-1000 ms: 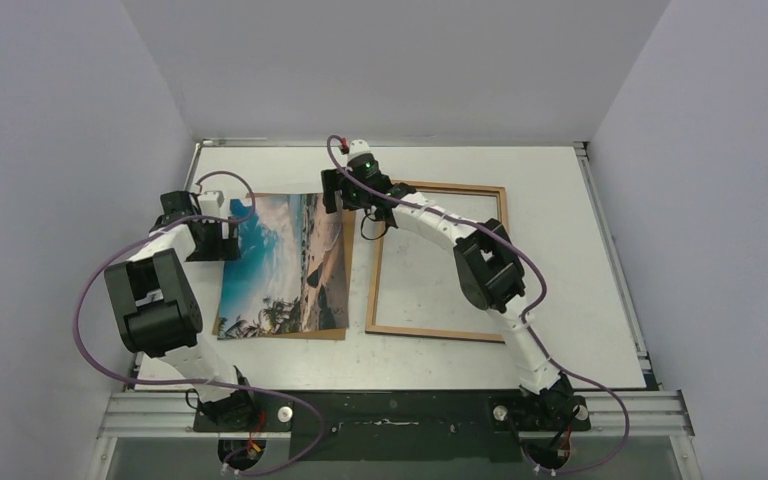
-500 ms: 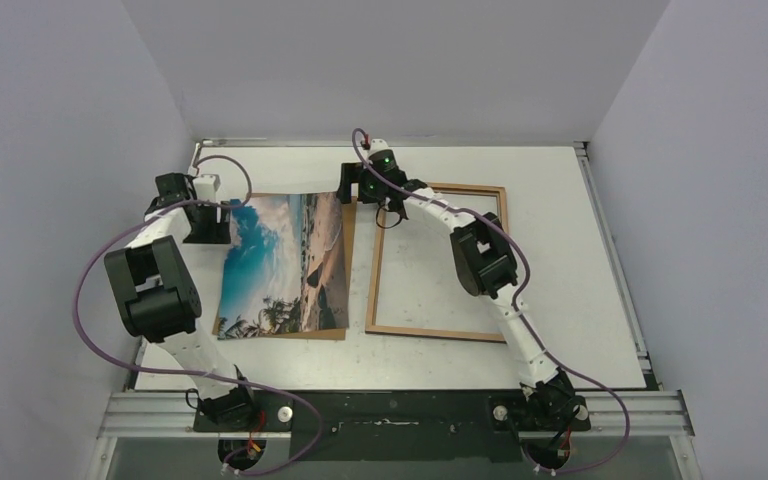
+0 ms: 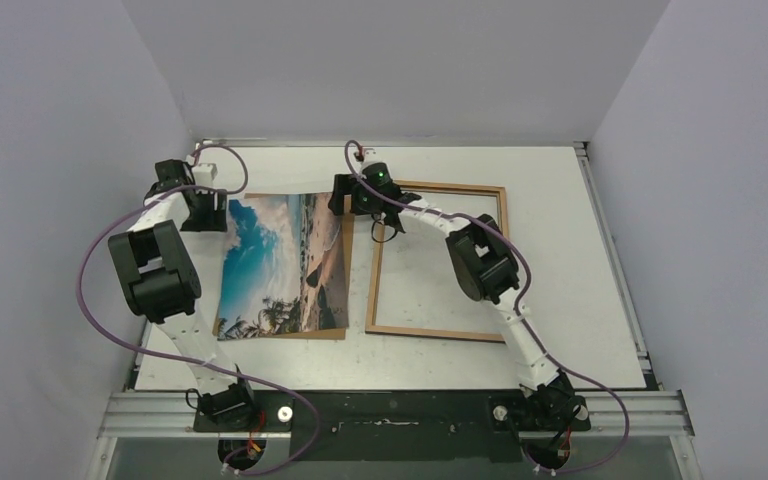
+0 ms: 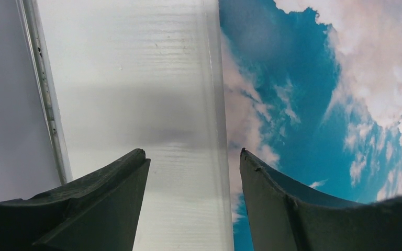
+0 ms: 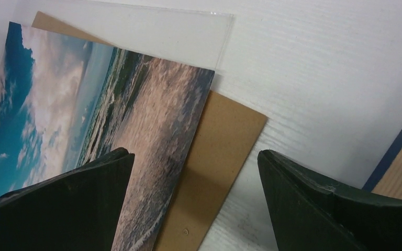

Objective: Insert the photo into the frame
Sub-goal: Adjust the photo frame item at the center of the board.

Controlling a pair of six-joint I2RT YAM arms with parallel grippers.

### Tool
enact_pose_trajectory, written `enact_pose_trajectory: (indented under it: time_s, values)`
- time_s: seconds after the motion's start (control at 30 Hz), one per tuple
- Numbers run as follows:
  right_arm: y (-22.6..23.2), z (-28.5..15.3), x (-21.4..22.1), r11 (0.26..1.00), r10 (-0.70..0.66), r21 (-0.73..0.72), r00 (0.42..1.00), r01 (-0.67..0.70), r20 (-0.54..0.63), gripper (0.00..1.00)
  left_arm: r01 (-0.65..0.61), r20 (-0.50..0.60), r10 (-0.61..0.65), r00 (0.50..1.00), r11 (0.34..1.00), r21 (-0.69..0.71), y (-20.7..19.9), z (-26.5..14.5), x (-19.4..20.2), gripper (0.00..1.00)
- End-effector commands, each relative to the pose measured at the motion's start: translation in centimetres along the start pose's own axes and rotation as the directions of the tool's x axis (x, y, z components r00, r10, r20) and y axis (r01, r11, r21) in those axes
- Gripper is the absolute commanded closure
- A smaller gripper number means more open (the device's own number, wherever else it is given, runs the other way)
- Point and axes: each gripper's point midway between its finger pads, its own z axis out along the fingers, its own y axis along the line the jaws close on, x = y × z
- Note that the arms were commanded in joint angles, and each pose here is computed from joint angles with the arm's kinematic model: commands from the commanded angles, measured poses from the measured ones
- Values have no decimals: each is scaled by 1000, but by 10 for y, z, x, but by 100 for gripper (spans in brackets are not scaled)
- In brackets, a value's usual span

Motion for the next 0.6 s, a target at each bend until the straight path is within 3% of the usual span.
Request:
enact_pose_trajectory:
  time_s: [0.0, 0.3, 0.57]
  values:
    - [14, -24, 5, 1000, 14, 12, 1000, -13, -17, 7, -2, 15, 2, 1000, 1000, 16, -1, -12, -11, 37]
    - [33, -78, 46, 996, -5, 88, 999, 8, -43, 9, -76, 0, 76, 997, 997, 0, 0, -34, 1, 37]
    - [58, -117, 88, 998, -10, 54, 995, 15, -101, 10, -92, -40, 92, 995, 996, -1, -2, -36, 22, 39]
